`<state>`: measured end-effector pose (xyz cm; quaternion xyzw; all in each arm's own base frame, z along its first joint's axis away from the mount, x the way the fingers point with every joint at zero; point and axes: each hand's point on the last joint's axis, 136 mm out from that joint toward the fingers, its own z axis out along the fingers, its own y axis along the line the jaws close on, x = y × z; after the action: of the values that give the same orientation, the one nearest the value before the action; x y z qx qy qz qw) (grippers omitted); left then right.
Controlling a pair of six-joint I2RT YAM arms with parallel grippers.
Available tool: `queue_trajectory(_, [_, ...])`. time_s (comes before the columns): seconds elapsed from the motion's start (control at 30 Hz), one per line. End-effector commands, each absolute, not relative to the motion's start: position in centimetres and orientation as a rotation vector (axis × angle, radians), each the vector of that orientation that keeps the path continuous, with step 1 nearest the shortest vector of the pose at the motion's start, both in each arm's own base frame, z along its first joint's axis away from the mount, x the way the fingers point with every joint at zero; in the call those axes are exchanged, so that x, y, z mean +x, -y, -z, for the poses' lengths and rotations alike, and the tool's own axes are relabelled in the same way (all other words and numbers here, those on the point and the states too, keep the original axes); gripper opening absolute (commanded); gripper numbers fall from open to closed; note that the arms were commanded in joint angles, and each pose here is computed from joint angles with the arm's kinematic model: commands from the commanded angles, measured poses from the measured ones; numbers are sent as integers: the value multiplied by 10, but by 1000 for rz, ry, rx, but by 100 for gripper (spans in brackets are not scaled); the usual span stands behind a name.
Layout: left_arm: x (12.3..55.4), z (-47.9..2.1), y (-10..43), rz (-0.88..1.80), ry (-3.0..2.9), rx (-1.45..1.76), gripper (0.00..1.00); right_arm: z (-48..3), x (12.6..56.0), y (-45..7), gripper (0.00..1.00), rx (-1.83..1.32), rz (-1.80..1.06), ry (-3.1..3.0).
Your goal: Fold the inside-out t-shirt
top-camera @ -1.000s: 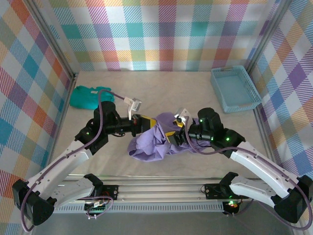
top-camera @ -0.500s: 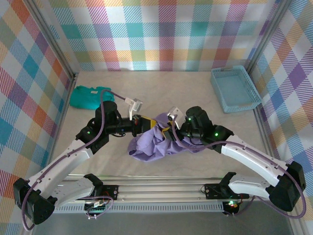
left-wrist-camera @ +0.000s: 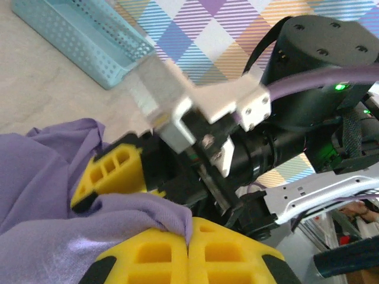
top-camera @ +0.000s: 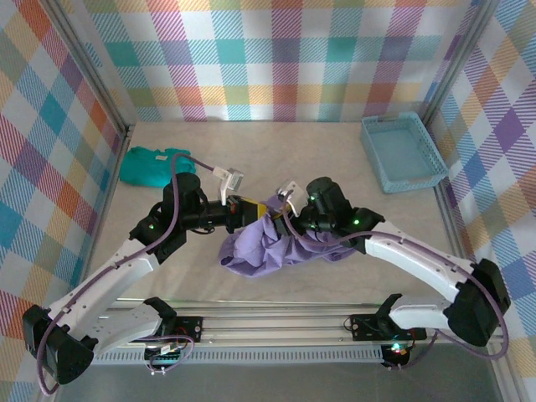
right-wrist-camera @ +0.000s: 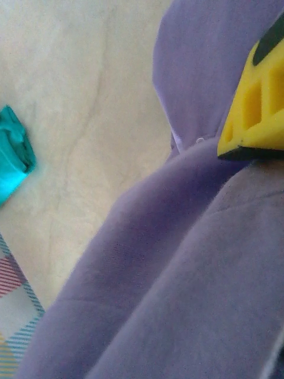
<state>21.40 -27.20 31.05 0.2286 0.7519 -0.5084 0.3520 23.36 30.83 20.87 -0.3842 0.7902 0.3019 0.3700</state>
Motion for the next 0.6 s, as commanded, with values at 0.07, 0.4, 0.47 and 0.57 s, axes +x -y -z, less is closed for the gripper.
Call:
queue_trajectory(0.07, [250,-302,232,961,-2010,370,0,-257,222,-309,0,-935,-970,-1918])
queue_trajectory(0.4, [273,-253,204,664,-2204,221,19,-291,208,-310,0,-795,-1353,-1812])
queue_trajectory(0.47, [266,-254,208,712,-2198,235,28,-289,212,-311,0,-774,-1352,-1819])
queue_trajectory(0.57, [254,-253,211,770,-2204,240,38,-287,219,-311,0,-739,-1347,-1838])
